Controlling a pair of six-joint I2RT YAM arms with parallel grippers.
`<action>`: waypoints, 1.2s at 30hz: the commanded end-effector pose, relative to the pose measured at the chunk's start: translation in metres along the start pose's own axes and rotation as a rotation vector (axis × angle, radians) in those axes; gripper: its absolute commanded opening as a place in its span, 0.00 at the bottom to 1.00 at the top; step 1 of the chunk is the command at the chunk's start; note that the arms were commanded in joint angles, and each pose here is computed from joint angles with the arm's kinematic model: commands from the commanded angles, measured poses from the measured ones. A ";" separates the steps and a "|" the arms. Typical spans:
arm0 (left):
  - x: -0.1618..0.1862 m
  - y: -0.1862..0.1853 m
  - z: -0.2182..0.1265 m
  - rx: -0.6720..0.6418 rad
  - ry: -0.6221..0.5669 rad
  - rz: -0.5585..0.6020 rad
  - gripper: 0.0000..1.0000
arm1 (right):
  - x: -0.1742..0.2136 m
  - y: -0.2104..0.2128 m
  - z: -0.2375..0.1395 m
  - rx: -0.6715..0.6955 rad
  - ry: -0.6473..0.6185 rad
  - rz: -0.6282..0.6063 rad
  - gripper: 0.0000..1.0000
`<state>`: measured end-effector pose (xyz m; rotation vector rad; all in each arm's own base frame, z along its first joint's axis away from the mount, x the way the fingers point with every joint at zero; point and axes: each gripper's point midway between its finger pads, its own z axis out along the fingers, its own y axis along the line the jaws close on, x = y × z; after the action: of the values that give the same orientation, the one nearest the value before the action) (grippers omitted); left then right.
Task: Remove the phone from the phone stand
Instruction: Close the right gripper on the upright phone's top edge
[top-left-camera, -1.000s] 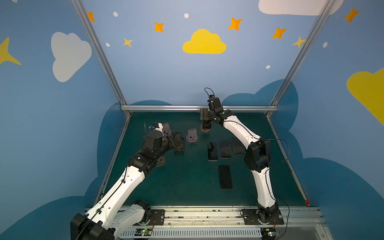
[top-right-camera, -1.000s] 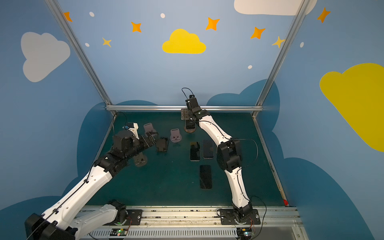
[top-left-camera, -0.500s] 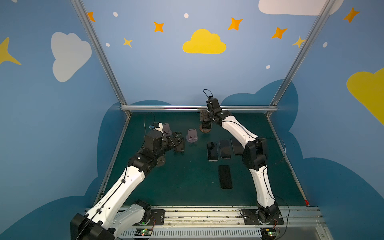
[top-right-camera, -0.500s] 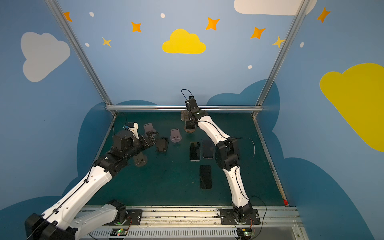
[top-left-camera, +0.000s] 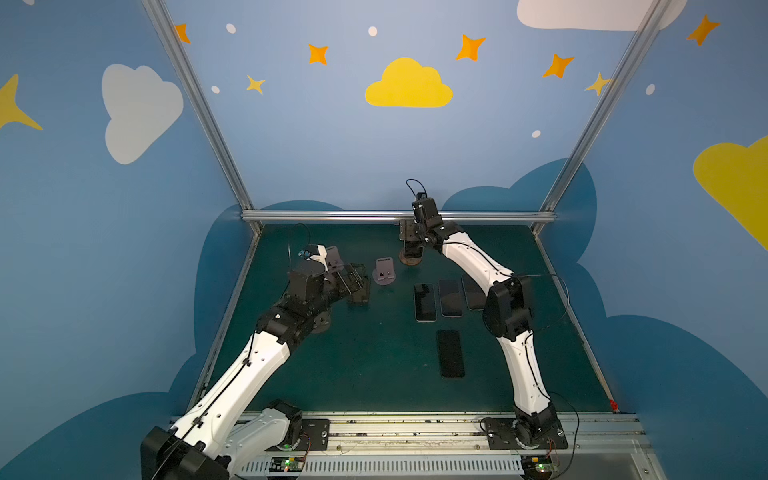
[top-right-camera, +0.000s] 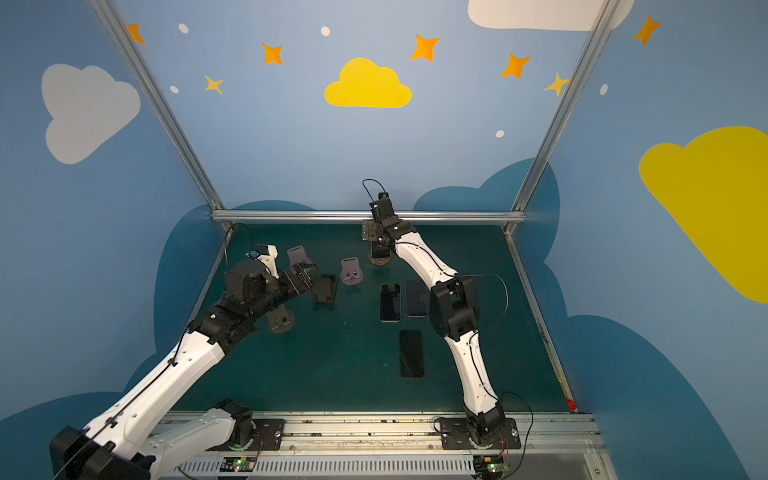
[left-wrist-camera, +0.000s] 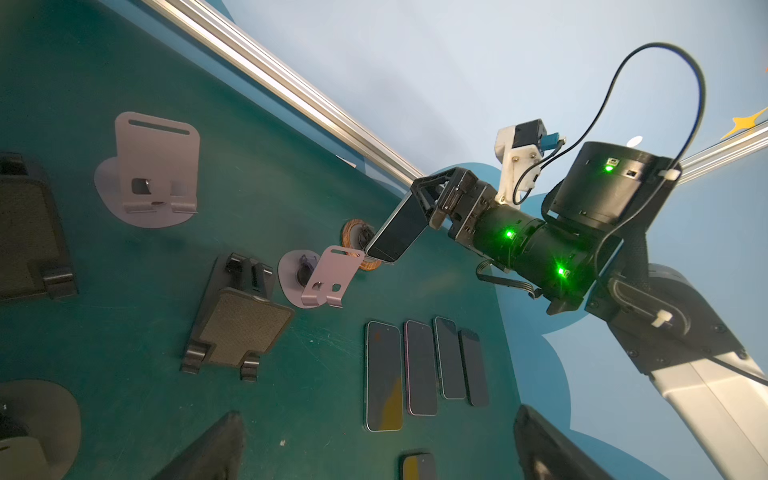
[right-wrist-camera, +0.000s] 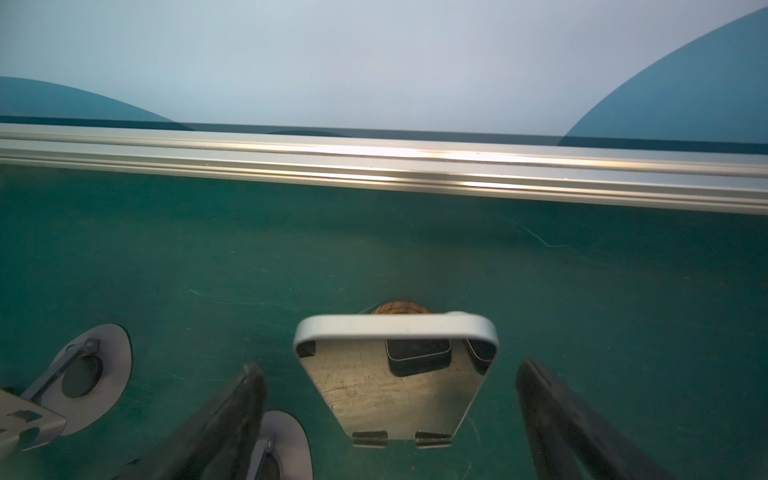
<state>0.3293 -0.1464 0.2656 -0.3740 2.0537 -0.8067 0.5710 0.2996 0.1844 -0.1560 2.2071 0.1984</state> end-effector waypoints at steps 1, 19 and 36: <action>-0.001 -0.001 0.003 0.012 0.000 -0.001 1.00 | -0.011 -0.003 0.004 0.004 -0.034 0.028 0.94; 0.000 -0.001 0.005 0.018 0.008 -0.005 1.00 | -0.004 -0.006 0.022 0.016 0.001 0.029 0.94; -0.001 0.001 0.006 0.014 0.006 -0.013 1.00 | 0.010 -0.009 0.035 0.057 0.014 0.037 0.92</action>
<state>0.3324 -0.1473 0.2620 -0.3743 2.0642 -0.8169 0.5902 0.2987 0.1532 -0.1023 2.2437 0.1843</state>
